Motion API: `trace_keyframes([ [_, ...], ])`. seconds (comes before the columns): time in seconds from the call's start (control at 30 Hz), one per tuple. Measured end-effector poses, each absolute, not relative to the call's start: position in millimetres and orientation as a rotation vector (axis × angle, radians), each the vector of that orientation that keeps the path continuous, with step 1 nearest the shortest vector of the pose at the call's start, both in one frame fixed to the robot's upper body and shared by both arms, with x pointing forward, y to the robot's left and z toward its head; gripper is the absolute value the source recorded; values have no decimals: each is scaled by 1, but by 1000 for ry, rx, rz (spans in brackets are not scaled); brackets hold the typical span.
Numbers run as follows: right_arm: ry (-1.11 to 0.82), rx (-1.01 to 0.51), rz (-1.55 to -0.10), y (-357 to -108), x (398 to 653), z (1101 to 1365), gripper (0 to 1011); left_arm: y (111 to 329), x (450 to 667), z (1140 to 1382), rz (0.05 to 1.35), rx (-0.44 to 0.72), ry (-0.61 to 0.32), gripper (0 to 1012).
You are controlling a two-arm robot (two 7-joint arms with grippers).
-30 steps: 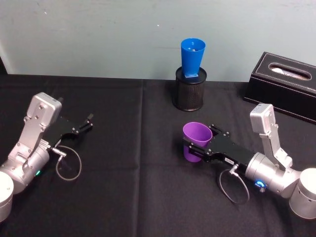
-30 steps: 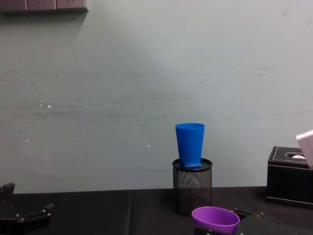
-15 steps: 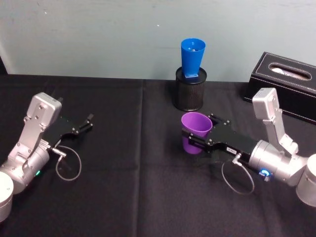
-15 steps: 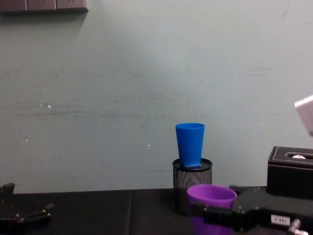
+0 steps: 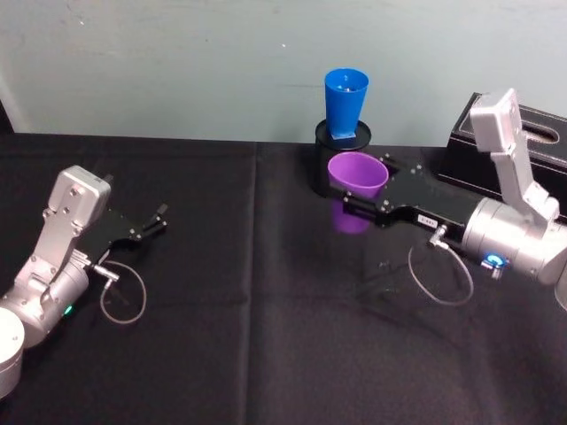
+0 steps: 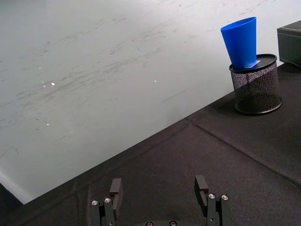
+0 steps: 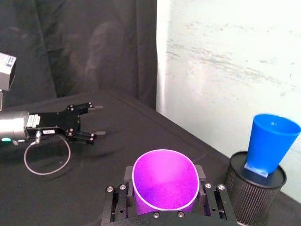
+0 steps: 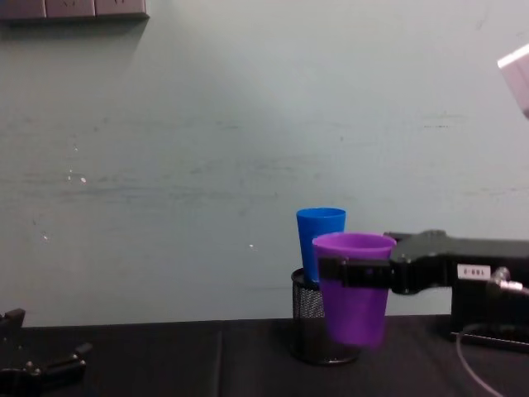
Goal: Pick up one cup with a gripper and tap it against the other cup.
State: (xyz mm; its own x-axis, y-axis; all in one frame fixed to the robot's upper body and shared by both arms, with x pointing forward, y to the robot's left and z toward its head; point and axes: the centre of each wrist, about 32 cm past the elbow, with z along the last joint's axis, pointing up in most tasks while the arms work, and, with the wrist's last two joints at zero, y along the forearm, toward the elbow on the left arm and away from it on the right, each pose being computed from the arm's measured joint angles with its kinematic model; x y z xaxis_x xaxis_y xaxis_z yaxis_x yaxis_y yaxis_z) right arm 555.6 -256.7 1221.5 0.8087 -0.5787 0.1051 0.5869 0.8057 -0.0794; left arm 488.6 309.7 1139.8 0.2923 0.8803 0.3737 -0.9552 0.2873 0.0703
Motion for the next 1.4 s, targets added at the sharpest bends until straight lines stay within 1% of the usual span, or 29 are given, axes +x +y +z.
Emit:
trace_keyframes([
  [0.13, -89, -119, -621, -257, 557, 1234, 738, 310, 489, 1140, 1248, 304, -285, 1005],
  [0.5, -90, -124, -623, -256, 559, 1251, 738, 310, 489, 1140, 1248, 304, -285, 1005],
  [0.93, -101, -119, -622, -254, 557, 1259, 738, 310, 489, 1140, 1248, 305, -285, 1005],
  [1.4, -100, -119, -622, -254, 557, 1258, 738, 310, 489, 1140, 1248, 304, -285, 1005],
])
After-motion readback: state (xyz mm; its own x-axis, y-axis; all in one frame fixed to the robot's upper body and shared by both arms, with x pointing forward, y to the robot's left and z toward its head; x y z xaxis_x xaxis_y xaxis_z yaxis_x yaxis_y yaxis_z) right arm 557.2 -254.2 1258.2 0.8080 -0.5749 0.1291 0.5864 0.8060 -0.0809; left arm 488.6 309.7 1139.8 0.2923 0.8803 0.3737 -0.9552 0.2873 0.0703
